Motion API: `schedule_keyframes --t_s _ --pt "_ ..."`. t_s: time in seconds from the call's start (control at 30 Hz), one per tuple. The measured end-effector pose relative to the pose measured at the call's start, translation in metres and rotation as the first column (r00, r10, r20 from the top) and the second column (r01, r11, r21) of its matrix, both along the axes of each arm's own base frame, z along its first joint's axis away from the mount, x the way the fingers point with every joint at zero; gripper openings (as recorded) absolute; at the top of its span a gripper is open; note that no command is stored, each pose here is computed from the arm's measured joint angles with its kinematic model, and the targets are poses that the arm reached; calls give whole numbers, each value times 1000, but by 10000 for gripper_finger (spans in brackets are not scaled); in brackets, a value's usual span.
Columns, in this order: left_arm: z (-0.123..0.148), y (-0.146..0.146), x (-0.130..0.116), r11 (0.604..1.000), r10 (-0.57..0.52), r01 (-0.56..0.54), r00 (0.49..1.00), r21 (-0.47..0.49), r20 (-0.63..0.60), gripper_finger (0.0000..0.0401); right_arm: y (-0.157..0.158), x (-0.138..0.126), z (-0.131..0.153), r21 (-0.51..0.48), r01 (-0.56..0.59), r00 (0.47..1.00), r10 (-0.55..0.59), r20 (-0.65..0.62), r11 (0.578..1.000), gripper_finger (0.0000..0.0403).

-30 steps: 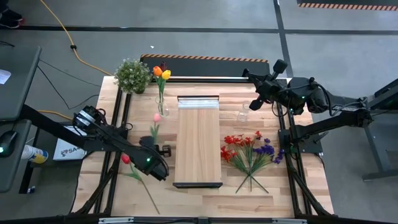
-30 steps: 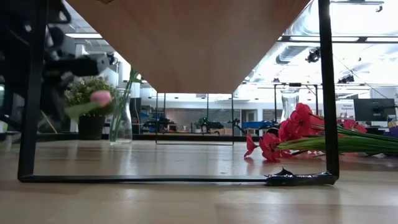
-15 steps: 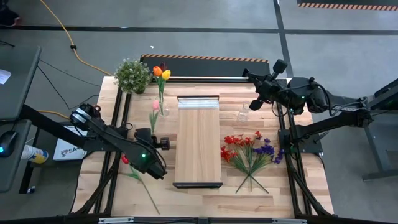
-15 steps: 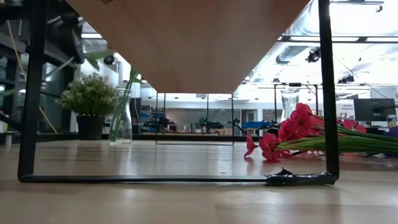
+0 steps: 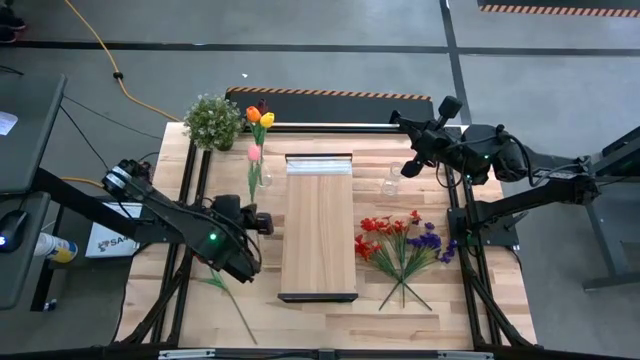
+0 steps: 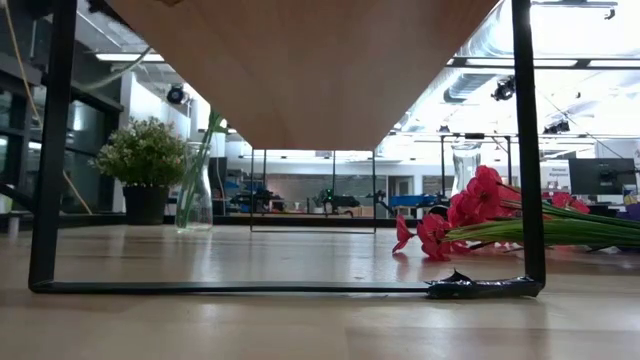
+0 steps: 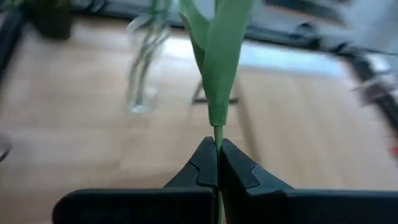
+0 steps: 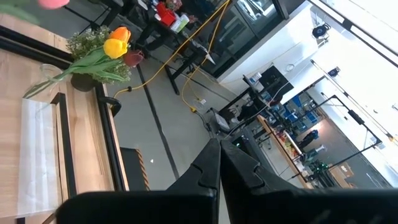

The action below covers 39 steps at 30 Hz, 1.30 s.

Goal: Pick and place flowers into a vace then onto a shelf
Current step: Put the pink tulip into the left transparent vase

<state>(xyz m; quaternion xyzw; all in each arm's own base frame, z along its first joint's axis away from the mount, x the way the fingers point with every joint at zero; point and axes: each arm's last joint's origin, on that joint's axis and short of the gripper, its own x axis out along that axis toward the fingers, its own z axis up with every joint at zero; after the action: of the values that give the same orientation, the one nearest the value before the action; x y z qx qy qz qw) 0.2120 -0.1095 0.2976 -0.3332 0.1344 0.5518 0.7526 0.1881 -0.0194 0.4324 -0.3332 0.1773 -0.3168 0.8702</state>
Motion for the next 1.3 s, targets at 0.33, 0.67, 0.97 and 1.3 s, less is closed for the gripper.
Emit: schedule_keyframes --t_s 0.33,0.67,0.97,1.3 --pt "72 17 -17 927 -193 149 976 345 98 32 0 0 0 1 -7 1000 7 -4 1000 0" --pt "113 49 -48 804 -155 83 985 589 72 32 0 0 0 1 -10 1000 10 -4 1000 0" --pt "125 92 -66 800 46 -64 998 596 46 32 0 0 0 1 -10 1000 10 -4 1000 0" --pt "131 128 -81 764 277 -258 959 591 60 32 0 0 0 1 -7 1000 7 -4 1000 0"
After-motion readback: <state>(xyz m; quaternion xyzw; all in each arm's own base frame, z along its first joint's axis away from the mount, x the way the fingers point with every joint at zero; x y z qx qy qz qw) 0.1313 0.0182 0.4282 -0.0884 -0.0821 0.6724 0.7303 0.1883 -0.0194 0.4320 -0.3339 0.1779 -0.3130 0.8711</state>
